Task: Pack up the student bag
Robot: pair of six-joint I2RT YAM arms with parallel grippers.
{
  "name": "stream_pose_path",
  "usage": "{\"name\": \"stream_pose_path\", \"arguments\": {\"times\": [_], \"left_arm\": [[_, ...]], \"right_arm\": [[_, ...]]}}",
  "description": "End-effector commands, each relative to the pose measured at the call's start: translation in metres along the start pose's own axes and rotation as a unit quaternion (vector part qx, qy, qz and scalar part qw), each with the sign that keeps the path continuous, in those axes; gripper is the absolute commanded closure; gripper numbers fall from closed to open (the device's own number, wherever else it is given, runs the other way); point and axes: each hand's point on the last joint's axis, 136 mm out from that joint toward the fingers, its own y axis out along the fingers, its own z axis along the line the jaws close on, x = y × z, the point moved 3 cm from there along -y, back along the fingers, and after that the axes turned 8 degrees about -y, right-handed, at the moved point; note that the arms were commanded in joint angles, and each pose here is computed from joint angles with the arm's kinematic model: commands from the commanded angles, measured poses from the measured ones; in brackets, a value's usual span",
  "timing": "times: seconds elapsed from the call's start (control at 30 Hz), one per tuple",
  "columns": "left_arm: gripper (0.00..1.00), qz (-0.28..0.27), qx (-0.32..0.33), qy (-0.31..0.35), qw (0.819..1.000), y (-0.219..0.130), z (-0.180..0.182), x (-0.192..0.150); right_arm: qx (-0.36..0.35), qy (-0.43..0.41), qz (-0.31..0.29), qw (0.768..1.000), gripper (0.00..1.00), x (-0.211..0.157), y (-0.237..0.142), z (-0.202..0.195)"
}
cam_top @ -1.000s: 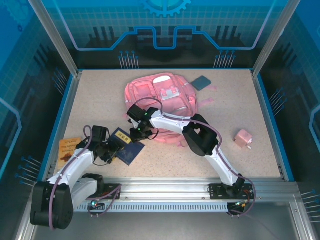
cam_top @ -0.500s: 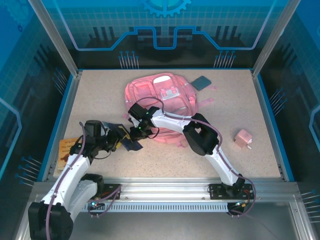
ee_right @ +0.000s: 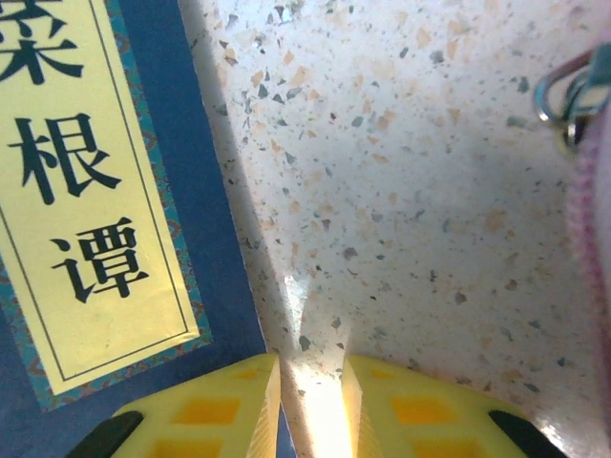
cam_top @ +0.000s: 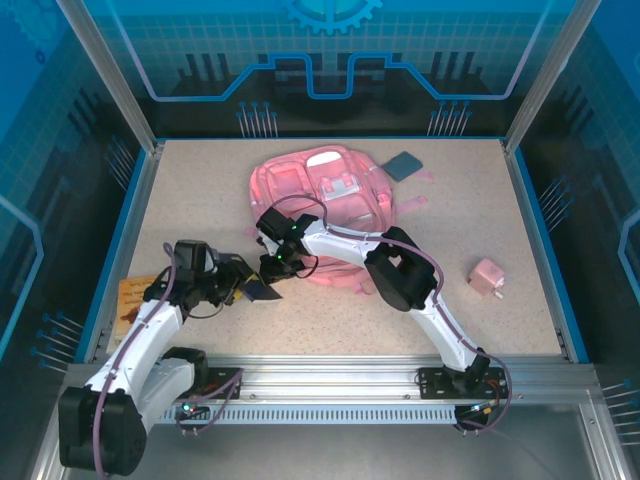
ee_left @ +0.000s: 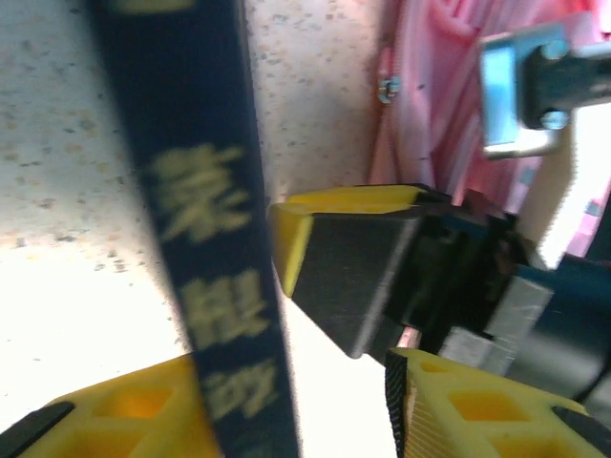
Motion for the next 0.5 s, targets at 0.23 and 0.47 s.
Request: {"name": "stream_pose_path", "arguments": {"times": [0.23, 0.47], "left_arm": [[0.92, -0.066, 0.057, 0.057, 0.995, -0.03, -0.01, 0.015], [0.97, -0.106, -0.051, 0.123, 0.985, -0.073, -0.08, 0.018]], "right_arm": [[-0.021, -0.006, -0.016, 1.0, 0.71, -0.007, -0.018, 0.006], [0.011, 0.002, -0.17, 0.985, 0.47, 0.022, -0.12, 0.016]]}}
